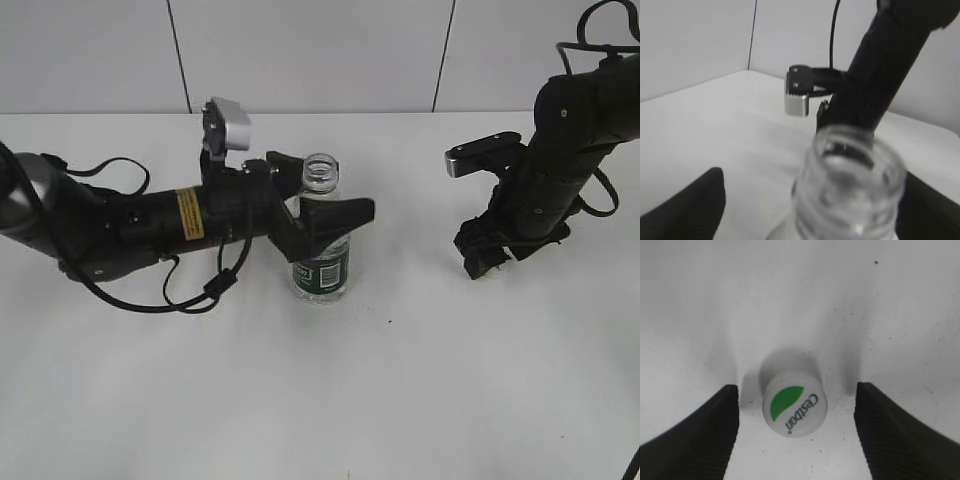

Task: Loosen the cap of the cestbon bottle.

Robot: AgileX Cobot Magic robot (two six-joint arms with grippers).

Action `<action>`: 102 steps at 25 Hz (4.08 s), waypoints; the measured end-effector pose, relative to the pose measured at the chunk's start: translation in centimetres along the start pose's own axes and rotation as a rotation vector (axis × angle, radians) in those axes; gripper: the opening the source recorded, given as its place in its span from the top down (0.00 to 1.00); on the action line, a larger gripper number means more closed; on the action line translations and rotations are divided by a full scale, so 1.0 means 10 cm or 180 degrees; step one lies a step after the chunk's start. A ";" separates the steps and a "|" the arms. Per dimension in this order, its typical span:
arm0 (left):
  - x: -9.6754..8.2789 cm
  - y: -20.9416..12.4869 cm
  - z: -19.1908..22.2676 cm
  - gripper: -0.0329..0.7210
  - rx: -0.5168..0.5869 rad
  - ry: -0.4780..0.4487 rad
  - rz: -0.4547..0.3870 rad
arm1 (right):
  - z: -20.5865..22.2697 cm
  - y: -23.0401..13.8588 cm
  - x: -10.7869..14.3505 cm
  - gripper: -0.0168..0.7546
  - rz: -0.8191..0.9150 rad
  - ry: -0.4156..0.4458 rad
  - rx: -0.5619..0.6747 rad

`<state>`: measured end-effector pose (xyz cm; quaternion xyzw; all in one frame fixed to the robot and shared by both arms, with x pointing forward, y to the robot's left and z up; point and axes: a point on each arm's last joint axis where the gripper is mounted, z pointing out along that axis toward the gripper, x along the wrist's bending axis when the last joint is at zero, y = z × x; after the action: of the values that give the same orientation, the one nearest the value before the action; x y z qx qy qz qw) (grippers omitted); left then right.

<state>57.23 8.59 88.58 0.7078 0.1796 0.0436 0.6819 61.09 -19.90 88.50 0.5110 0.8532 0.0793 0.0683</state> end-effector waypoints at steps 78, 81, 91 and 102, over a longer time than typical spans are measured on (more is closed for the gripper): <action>0.42 1.70 -1.78 0.20 0.0589 0.2799 -0.0768 | -1.08 -0.36 -0.66 0.21 0.1073 -0.0320 -0.0002; 0.42 1.70 -1.78 0.20 0.0589 0.2797 -0.0768 | -1.08 -0.36 -0.66 0.21 0.1073 -0.0320 -0.0002; 0.42 1.70 -1.78 0.20 0.0589 0.2797 -0.0768 | -1.08 -0.36 -0.66 0.21 0.1073 -0.0322 -0.0008; 0.42 1.70 -1.78 0.21 0.0583 0.2798 -0.0774 | -1.08 -0.36 -0.66 0.21 0.1073 -0.0322 -0.0008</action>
<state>58.95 26.70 105.70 0.6533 0.5363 0.2431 0.4760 58.93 -28.09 98.55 0.6500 0.7508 0.0649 0.0974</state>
